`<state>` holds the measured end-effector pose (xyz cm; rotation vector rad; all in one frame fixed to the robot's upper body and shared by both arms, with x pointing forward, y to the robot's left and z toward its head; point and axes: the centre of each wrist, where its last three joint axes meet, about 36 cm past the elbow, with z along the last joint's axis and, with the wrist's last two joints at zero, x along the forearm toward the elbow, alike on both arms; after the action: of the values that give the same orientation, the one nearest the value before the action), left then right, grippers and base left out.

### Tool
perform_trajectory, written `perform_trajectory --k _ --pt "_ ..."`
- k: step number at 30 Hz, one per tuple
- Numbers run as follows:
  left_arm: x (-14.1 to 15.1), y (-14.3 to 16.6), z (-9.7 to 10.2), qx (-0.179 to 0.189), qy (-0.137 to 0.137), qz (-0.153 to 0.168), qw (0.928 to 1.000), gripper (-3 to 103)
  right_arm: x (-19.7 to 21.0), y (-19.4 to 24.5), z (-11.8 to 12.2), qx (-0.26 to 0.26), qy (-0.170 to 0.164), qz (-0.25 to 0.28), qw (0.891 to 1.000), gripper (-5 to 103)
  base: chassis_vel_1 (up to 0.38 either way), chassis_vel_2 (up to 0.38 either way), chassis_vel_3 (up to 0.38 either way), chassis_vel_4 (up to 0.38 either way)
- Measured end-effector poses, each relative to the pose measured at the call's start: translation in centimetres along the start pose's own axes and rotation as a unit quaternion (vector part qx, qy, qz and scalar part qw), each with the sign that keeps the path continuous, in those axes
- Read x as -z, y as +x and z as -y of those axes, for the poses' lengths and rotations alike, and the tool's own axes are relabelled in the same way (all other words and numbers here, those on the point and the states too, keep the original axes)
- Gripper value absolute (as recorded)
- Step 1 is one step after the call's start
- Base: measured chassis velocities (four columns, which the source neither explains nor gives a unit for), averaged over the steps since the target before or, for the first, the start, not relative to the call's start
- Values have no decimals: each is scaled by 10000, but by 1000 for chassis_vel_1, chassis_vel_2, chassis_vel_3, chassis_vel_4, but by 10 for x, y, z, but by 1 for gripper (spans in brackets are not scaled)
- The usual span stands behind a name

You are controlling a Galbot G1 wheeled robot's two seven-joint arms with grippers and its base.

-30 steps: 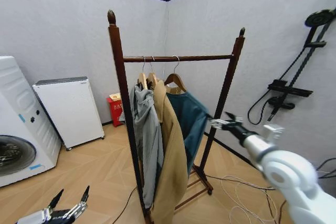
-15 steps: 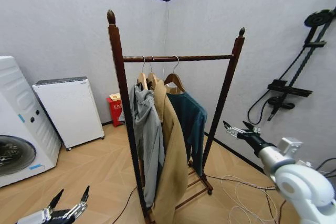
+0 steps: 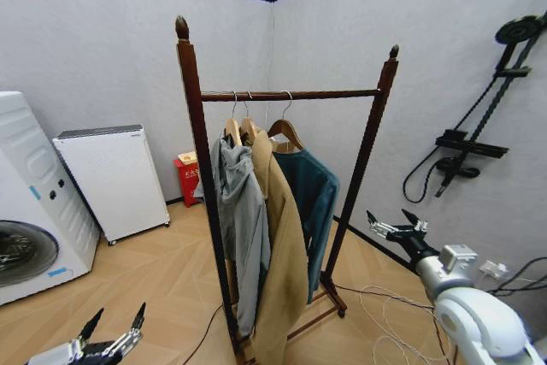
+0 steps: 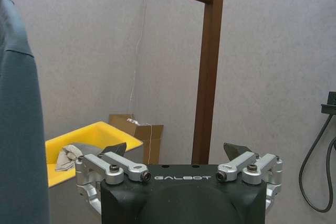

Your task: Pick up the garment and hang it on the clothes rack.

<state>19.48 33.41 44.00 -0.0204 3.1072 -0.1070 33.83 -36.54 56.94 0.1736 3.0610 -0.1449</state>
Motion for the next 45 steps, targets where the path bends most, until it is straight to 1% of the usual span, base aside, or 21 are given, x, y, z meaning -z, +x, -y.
perform_trajectory --k 6,21,36,45 --pt "0 0 0 0 0 0 10000 100 -2 3 -2 43 -36 57 10000 100 -8 -9 -7 -8" --pt "0 0 0 0 0 0 10000 100 2 9 2 71 25 157 9998 100 -74 -76 -80 -84" --pt "0 0 0 0 0 0 10000 100 10 17 -6 174 5 293 9994 100 -119 -128 -135 -123" --pt "0 0 0 -2 0 0 10000 100 11 18 -10 259 -10 273 9993 100 -65 -192 -186 -76"
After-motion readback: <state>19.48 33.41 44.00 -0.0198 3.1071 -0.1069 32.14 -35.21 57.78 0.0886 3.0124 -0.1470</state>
